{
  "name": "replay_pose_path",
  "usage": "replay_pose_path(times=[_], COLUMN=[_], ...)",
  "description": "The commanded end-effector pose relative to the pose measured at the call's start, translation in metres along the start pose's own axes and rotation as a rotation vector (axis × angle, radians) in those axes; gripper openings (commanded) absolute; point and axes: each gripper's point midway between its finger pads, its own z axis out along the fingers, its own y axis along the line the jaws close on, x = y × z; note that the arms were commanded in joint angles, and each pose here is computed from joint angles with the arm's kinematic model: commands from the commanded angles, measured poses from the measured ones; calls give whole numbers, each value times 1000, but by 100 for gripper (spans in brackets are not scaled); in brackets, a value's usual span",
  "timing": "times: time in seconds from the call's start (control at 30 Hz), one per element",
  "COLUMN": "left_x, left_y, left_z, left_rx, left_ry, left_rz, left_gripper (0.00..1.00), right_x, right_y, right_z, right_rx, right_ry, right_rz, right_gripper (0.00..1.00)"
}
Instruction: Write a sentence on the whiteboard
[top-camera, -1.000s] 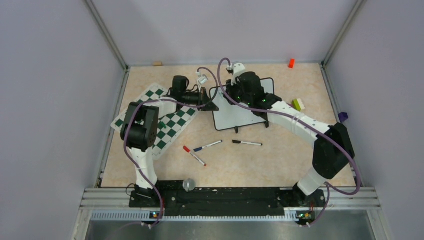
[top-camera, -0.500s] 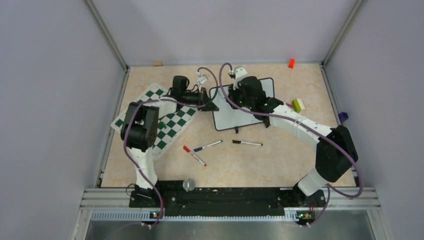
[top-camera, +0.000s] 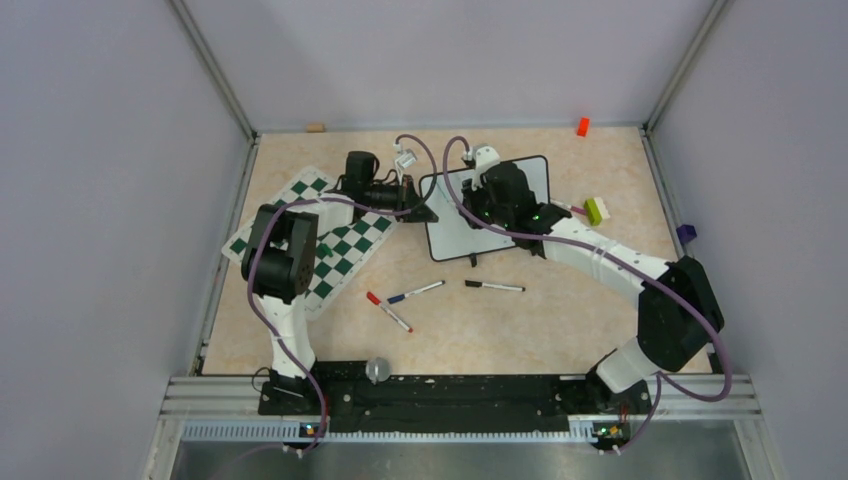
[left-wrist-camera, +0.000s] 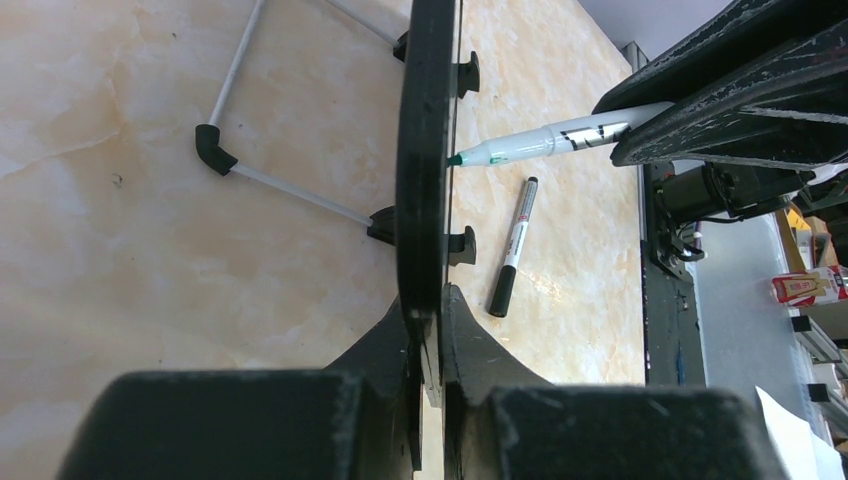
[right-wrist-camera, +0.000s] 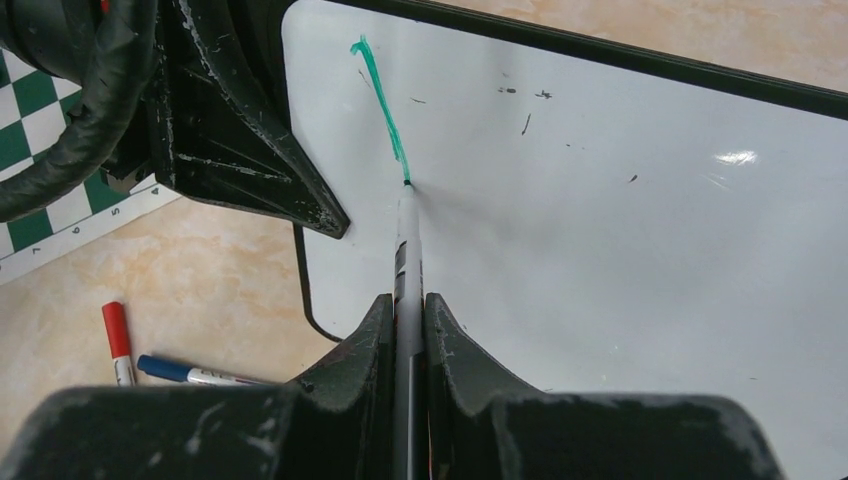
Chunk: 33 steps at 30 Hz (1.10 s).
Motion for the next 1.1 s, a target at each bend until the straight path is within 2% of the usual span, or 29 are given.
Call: replay_pose_path(times=[0.0, 0.13, 0.47, 0.83, 1.07], left_x=[33, 32, 33, 33, 33], left_y=[-10, -11, -10, -10, -10], left_z=[13, 13, 13, 13, 13], left_rx=[24, 23, 23, 22, 21], left_ry=[86, 85, 87, 88, 87], left_rz=[-32, -28, -29, -30, -28], left_gripper=[0, 0, 0, 0, 0], right_x=[-39, -58, -68, -55, -49], right_y=[11, 18, 19, 16, -4], right_z=[-15, -19, -9, 3, 3], right_rx=[-36, -63, -63, -47, 68], right_ry=[-99, -135, -141, -98, -81], right_rz=[12, 10, 4, -3, 9], right_gripper=[0, 0, 0, 0, 0])
